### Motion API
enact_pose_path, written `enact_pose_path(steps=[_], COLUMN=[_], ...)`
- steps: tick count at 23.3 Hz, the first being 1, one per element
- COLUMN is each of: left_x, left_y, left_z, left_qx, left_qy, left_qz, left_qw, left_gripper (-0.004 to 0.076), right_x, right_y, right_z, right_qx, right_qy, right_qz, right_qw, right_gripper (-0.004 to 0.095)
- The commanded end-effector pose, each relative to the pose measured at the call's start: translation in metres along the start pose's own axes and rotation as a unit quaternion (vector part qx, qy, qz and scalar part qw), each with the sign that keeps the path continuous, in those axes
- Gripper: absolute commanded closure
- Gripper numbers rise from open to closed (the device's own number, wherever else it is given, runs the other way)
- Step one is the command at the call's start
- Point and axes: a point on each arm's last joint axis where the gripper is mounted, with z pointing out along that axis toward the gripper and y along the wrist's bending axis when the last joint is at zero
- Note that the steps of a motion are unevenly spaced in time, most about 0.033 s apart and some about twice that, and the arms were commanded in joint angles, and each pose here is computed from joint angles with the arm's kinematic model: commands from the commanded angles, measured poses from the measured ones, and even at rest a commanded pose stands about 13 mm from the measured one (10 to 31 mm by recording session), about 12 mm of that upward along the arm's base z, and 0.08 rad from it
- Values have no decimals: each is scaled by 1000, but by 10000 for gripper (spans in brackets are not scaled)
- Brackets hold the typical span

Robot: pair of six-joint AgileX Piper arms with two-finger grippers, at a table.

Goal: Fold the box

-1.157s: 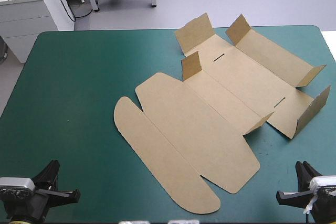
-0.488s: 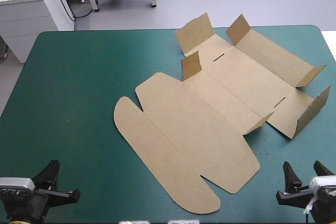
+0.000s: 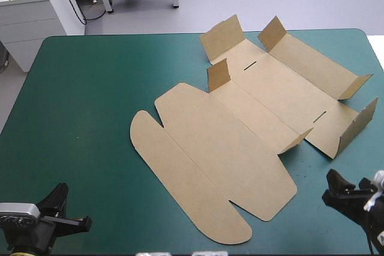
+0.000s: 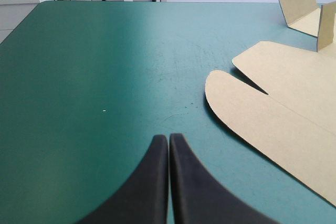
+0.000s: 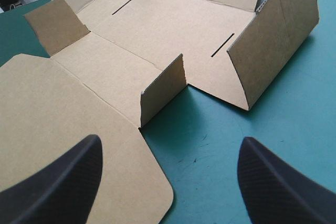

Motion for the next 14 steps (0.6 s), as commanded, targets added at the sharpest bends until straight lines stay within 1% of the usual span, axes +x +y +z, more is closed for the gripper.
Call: enact_pose_path(steps=[1, 7, 9, 11, 12, 14], left_x=[-14, -14, -14, -14, -14, -14], left_y=[-1, -1, -1, -1, -1, -1], left_z=[-7, -7, -7, -7, -7, -7], left_qx=[4, 4, 3, 3, 3, 3], left_qy=[-56, -56, -56, -56, -56, -56], left_qz=[-7, -7, -6, -6, -6, -6], left_qw=[998, 998, 998, 998, 998, 998], left_gripper=[732, 732, 732, 732, 732, 732], right_x=[-33, -54, -59, -60, -61, -59], right_y=[11, 18, 21, 26, 27, 30], right_z=[22, 78, 116, 140, 146, 169], right_qx=[4, 34, 52, 47, 44, 47], right_qy=[10, 80, 119, 143, 149, 178], right_qz=[41, 68, 110, 162, 174, 213], right_qw=[999, 994, 985, 975, 972, 959], right_gripper=[240, 240, 240, 240, 241, 241])
